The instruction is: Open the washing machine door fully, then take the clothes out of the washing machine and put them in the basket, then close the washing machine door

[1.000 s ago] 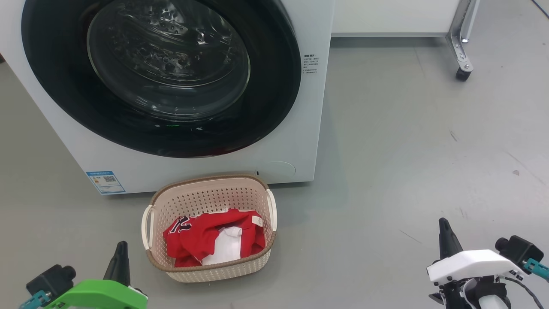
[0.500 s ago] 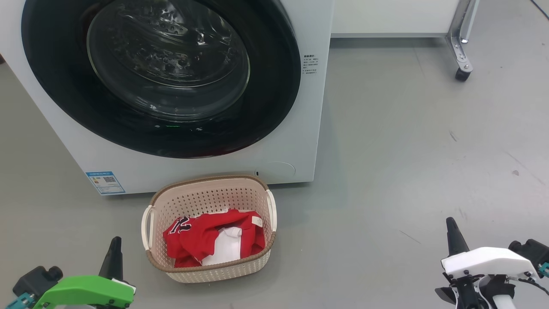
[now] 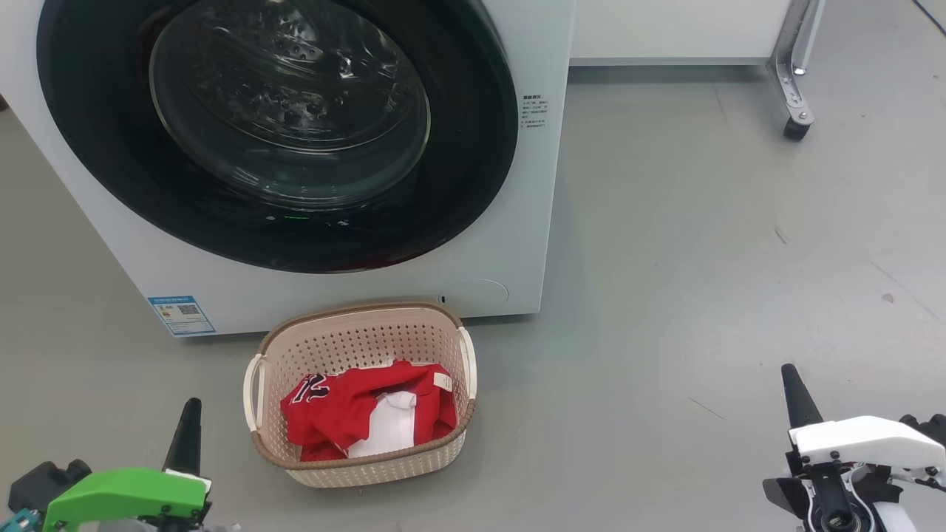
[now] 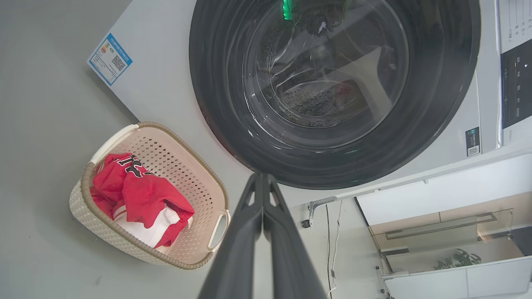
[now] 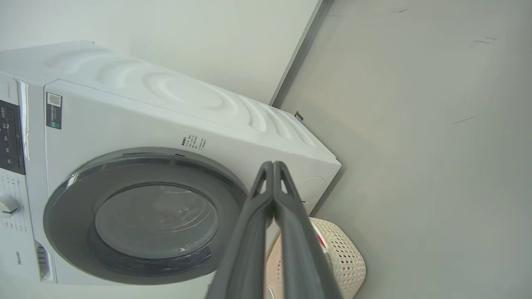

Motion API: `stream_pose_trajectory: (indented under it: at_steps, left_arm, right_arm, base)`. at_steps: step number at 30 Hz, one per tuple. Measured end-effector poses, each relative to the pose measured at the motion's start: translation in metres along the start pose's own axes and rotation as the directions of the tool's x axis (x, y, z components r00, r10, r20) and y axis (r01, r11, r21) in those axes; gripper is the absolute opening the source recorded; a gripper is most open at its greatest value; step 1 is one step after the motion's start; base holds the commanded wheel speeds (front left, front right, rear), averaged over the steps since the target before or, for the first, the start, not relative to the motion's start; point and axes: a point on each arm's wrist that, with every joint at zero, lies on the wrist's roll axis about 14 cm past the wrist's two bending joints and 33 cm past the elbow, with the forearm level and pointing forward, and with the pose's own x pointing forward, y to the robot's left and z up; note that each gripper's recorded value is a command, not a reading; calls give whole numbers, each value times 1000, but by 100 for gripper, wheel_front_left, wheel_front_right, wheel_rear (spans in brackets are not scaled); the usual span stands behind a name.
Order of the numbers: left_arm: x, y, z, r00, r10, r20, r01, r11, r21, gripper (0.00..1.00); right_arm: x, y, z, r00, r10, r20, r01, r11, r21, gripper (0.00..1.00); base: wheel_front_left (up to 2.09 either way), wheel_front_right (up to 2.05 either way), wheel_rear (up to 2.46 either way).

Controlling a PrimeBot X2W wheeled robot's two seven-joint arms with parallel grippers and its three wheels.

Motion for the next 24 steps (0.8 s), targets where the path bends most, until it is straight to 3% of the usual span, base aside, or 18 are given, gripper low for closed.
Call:
stream_pose_trajectory:
  at_steps: [13, 24]
  left_arm:
    - [4, -8, 9, 999, -34, 18, 37, 986, -165, 0]
    - [7, -18, 16, 996, -79, 35, 86, 949, -303, 0]
  right_arm:
    - [2, 5, 12, 1000, 22, 19, -24, 988, 153, 0]
    - [4, 12, 24, 998, 55, 44, -66, 953, 297, 0]
  base:
    - [0, 0, 0]
    - [0, 0, 0]
